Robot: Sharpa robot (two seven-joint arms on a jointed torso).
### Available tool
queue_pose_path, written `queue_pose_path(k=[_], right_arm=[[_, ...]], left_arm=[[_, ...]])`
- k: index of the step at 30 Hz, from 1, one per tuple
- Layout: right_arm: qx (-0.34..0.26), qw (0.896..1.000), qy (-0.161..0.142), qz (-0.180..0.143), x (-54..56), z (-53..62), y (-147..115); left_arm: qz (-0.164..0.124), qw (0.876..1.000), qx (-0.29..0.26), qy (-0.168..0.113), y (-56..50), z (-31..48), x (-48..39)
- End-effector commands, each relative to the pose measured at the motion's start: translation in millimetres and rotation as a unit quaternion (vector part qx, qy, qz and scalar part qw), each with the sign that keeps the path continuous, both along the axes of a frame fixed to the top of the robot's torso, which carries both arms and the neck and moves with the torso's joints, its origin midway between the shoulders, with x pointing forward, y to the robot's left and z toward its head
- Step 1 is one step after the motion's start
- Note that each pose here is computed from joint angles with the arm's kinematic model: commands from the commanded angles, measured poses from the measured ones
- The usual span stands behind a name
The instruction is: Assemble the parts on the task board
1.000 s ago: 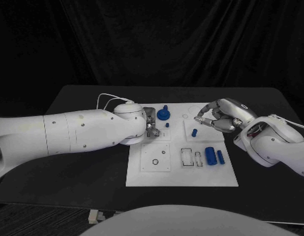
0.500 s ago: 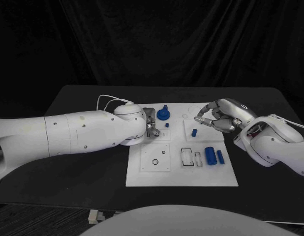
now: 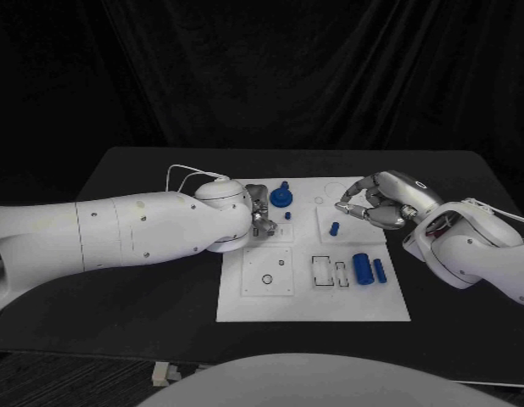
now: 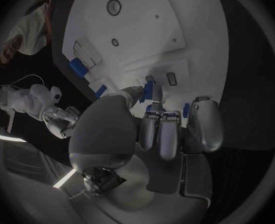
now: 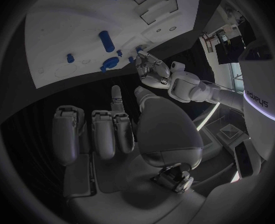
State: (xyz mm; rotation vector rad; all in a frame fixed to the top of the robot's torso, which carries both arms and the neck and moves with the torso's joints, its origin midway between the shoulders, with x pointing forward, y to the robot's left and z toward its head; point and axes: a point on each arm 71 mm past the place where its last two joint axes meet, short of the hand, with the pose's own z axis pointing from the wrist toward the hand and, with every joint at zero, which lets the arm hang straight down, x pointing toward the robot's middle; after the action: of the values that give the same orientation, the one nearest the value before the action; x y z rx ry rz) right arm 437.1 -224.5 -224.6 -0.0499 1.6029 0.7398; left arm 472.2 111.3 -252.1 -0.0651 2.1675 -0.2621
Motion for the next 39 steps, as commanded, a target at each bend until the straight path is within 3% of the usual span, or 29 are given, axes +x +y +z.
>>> queue_pose_path(k=[1,19,39], right_arm=[[-0.004,1.000,0.004,-0.007,-0.3,-1.6,-1.5],[-0.003,1.000,0.001,-0.008,0.0,-1.8,-2.6],[-0.003,1.000,0.001,-0.008,0.4,-2.0,-2.5]], left_arm=[[-0.006,1.000,-0.010,-0.006,-2.3,0.2,-0.4],[-0.004,1.000,-0.005,0.004,0.6,-8.6,-2.1],[-0.012,1.000,-0.007,0.001,0.1,-10.0,-4.8]])
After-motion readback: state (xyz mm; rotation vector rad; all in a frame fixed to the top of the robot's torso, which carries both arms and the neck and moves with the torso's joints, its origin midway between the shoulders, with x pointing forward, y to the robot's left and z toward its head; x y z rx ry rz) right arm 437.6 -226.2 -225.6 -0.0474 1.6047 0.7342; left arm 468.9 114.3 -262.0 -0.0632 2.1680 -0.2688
